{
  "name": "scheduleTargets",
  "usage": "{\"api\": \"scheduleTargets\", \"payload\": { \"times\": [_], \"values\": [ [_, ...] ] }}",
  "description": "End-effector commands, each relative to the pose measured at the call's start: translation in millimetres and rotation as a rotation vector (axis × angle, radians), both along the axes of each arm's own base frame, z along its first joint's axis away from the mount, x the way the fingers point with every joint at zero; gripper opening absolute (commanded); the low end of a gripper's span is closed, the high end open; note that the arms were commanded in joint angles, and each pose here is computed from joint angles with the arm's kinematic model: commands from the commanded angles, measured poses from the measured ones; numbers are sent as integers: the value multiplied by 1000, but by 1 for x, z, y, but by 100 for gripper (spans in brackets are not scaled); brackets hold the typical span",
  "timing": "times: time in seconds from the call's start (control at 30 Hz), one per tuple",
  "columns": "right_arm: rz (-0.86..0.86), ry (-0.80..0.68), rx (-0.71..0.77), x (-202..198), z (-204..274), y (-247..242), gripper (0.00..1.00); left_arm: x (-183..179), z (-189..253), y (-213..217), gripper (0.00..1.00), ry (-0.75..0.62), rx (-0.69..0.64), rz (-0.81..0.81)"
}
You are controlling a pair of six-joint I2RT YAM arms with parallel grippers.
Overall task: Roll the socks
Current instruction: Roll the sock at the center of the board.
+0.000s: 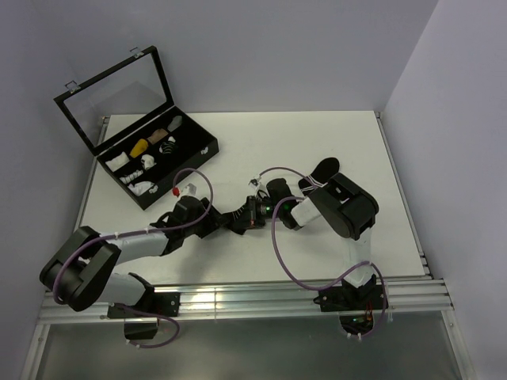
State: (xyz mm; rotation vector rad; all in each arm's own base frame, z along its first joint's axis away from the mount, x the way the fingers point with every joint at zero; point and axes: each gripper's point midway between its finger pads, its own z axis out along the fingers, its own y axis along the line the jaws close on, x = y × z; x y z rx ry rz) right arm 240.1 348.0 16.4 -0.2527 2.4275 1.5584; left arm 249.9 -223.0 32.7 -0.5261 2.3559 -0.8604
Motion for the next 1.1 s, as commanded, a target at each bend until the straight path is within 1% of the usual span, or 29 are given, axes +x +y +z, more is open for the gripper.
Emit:
{"api": "scheduleTargets", "payload": {
  "times": [0.0,0.2,0.23,0.3,0.33,0.4,0.43,0.47,0.5,0.57,0.63,0.73,0.87,1.07],
  "values": [
    [-3,47,-31,-1,-13,-5,0,-2,-12,2,55,27,51,-26],
    [16,51,-22,-2,-11,-4,0,-2,-23,2,47,59,70,-22],
    [18,52,-24,-2,-12,-3,1,-2,-25,3,43,65,76,-18],
    [20,47,-24,-1,-13,-3,1,-2,-26,3,37,71,77,-16],
    [22,44,-25,0,-13,-3,2,-2,-26,3,30,73,79,-16],
    [26,37,-24,-1,-13,-3,3,-1,-26,3,21,73,82,-18],
    [26,32,-24,0,-12,-3,4,-2,-26,3,12,78,88,-20],
    [28,21,-33,0,-12,-4,4,4,-25,6,5,64,106,2],
    [28,13,-40,0,-12,-4,6,4,-26,6,0,66,109,2],
    [33,-12,-46,1,-10,-6,10,6,-24,5,0,66,116,1],
    [34,-23,-57,-1,-7,-9,16,7,-22,6,0,67,120,4],
    [24,-46,-106,-3,-11,-17,22,8,-17,7,0,60,128,9],
    [15,-68,-151,-8,-16,-30,24,13,-8,8,0,44,144,14],
    [5,-92,-231,-12,-24,-45,24,14,-7,5,0,69,156,-2]
  ]
}}
